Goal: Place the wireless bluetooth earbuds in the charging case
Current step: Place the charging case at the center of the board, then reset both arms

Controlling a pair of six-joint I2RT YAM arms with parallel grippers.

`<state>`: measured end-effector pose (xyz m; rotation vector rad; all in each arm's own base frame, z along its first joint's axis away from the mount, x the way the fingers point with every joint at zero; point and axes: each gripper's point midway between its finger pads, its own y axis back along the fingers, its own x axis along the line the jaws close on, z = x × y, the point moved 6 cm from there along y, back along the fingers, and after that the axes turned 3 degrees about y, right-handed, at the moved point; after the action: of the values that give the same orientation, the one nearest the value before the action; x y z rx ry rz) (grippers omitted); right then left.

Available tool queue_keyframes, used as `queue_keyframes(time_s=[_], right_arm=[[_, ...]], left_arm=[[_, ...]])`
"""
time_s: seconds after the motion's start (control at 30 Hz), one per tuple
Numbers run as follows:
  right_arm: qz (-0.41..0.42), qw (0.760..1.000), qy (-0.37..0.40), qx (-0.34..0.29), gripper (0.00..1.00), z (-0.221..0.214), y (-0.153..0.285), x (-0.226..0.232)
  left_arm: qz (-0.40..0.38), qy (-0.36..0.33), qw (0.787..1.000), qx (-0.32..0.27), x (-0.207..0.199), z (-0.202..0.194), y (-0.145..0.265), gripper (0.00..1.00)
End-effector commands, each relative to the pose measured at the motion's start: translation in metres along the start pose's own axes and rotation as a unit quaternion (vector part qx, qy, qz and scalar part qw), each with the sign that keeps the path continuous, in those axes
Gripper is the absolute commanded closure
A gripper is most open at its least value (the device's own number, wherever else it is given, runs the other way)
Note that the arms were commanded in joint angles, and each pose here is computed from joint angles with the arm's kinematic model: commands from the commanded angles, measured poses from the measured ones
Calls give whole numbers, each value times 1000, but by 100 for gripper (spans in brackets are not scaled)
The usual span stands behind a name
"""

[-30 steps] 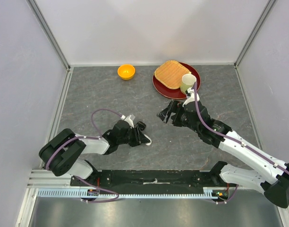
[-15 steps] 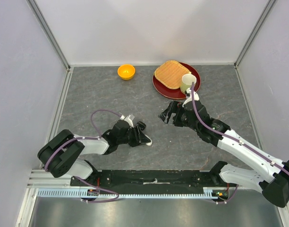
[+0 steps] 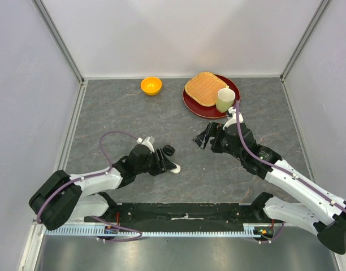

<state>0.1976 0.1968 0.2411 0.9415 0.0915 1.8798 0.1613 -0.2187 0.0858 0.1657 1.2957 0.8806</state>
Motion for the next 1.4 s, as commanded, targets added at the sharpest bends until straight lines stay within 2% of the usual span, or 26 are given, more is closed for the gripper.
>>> queue_keyframes(time_s=[0.0,0.1,0.2,0.23,0.27,0.3,0.37,0.43,0.47,0.53,0.57,0.63,0.7,0.77,0.9,1.0,1.17,1.23,1.37], right_arm=[[-4,1000,-4,-10,5,2,3,-3],[-5,1000,1,-10,5,3,3,-3],[-13,1000,8,-11,5,3,4,-6],[-15,1000,12,-13,4,3,5,-7],[-23,1000,15,-15,4,2,4,-11],[-27,999,17,-17,3,2,3,-13],[-44,999,28,-11,2,-1,0,-20],[-63,997,38,-1,2,-3,-6,-26],[-73,996,42,3,2,-3,-7,-30],[-77,996,43,22,2,-6,-15,-34],[-83,996,29,26,2,-1,-18,-41],[-51,996,2,71,2,-7,-27,-46],[-58,995,-36,72,2,1,-32,-66],[-70,994,-43,70,2,8,-33,-81],[-120,992,-41,22,2,29,-23,-105],[-176,984,-23,-27,2,42,-14,-119],[-299,948,8,-111,2,50,2,-155],[-311,940,24,-138,2,50,4,-162],[-337,921,38,-192,2,51,8,-176]], left_arm=[[24,-21,999,-16,6,3,6,40],[29,-26,999,-19,5,3,14,40],[15,-51,997,-57,-13,16,36,39],[9,-63,994,-87,-20,24,49,36],[20,-86,992,-95,-18,25,57,27],[11,-103,989,-109,-26,31,65,23],[21,-143,976,-160,-28,43,85,17],[36,-158,965,-204,-34,56,101,16],[35,-196,955,-218,-37,61,110,15],[53,-218,944,-241,-40,70,121,14],[65,-235,938,-245,-40,73,124,9],[87,-252,930,-252,-43,81,128,6],[101,-283,920,-250,-46,89,126,2],[100,-311,913,-245,-49,98,124,0],[56,-260,933,-242,-40,140,130,0],[76,-239,936,-248,-30,159,134,0],[108,-166,941,-276,-18,159,133,2],[118,-134,943,-281,-9,153,132,3],[104,-123,937,-311,-13,150,141,4]])
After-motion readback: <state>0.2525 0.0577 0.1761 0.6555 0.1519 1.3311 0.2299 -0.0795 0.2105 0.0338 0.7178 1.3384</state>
